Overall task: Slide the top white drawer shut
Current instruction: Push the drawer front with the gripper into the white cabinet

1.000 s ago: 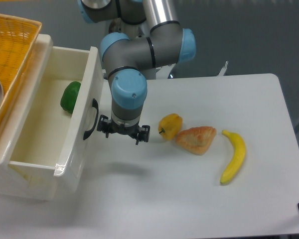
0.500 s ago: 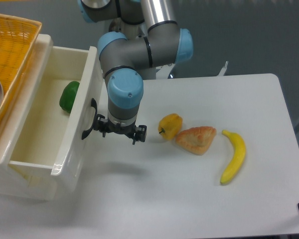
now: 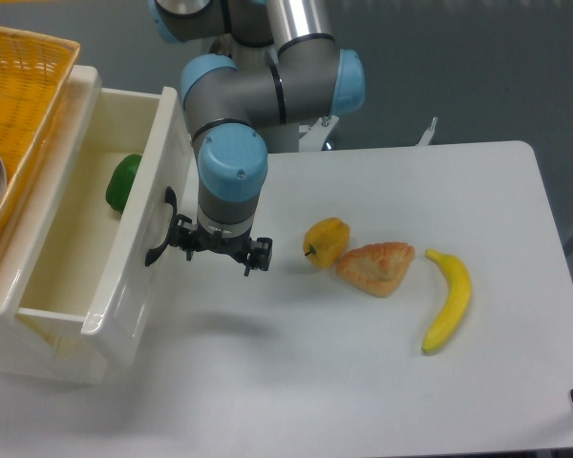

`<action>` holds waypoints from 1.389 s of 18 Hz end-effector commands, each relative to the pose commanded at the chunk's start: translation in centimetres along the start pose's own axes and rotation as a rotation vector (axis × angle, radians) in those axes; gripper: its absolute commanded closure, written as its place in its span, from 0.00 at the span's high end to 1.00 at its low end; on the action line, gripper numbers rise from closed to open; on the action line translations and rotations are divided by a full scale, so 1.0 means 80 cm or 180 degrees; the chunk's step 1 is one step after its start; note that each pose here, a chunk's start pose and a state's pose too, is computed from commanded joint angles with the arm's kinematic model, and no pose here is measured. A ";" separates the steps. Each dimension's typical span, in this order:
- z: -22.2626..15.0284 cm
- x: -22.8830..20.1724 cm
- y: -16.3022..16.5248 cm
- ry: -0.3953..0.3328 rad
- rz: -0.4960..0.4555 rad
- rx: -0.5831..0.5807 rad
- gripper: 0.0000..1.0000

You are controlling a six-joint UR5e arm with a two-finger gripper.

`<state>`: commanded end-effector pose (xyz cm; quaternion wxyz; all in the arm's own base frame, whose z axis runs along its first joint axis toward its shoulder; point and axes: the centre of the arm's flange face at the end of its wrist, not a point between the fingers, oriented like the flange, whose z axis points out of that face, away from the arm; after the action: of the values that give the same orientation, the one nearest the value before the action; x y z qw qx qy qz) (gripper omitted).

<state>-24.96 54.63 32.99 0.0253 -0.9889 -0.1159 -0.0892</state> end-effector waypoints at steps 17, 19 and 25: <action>0.006 0.037 -0.006 0.0038 0.0135 -0.0008 1.00; 0.007 0.045 -0.008 0.0039 0.0163 -0.0014 1.00; 0.012 0.063 -0.010 0.0043 0.0229 -0.0034 1.00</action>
<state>-20.17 56.61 33.01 0.0241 -0.9919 -0.0796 -0.0956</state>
